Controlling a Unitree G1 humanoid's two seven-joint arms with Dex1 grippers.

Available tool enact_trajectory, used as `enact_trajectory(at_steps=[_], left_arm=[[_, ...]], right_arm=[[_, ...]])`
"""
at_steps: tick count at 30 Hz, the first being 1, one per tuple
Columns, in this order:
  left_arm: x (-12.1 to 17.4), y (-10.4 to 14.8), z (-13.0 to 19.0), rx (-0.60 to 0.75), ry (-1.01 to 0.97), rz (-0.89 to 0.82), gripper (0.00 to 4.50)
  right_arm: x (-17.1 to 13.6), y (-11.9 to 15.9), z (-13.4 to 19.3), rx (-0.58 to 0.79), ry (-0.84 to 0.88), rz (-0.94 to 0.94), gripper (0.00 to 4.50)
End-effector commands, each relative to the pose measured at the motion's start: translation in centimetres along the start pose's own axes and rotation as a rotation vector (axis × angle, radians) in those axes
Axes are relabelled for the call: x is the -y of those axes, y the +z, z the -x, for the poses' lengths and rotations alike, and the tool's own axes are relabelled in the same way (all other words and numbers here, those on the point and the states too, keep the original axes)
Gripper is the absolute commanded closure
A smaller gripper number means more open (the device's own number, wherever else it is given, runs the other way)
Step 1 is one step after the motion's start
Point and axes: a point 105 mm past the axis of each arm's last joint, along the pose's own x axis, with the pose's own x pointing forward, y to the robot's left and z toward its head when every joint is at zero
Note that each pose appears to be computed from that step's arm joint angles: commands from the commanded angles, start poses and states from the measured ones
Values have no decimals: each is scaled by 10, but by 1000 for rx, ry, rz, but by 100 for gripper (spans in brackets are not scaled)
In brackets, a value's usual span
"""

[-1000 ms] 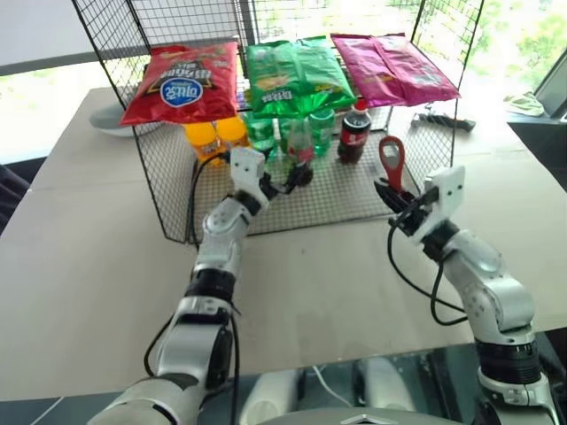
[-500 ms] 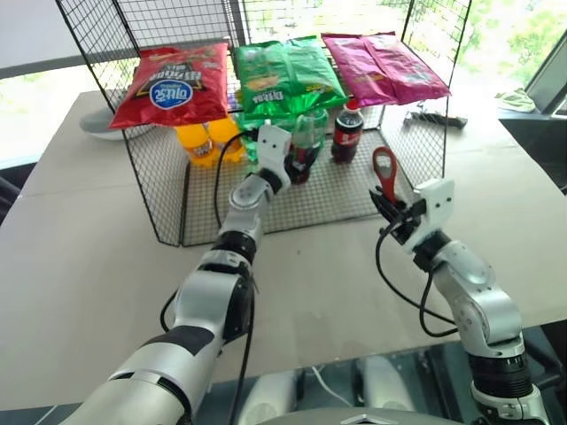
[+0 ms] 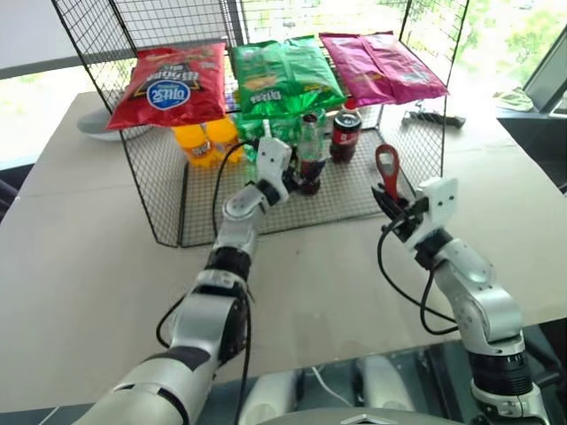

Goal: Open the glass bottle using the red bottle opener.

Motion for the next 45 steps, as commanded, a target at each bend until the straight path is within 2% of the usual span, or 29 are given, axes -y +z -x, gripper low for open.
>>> enact_trajectory(at_steps=[1, 8, 15, 22, 24, 26, 32, 36, 45], left_arm=[[21, 36, 10, 78, -129, -35, 191], [55, 48, 45, 55, -228, 13, 191], [61, 26, 58, -22, -191, 36, 191], [65, 21, 64, -15, -186, 36, 191], [67, 19, 66, -12, -192, 42, 84], [66, 19, 67, -7, -179, 43, 5], [64, 23, 67, 10, -162, 57, 1], [62, 41, 64, 113, -138, 2, 1], [63, 53, 61, 186, -146, -69, 1]], right_arm=[[8, 19, 1, 69, -17, 40, 450], [20, 22, 1, 69, -33, 58, 450], [17, 21, -5, 69, -5, 54, 450], [17, 20, -6, 65, 5, 54, 450], [16, 20, -7, 64, 7, 54, 450], [16, 20, -7, 63, 7, 53, 450], [17, 18, -8, 60, 7, 51, 450], [15, 16, -8, 56, 8, 44, 450], [16, 16, -9, 57, 10, 42, 450]])
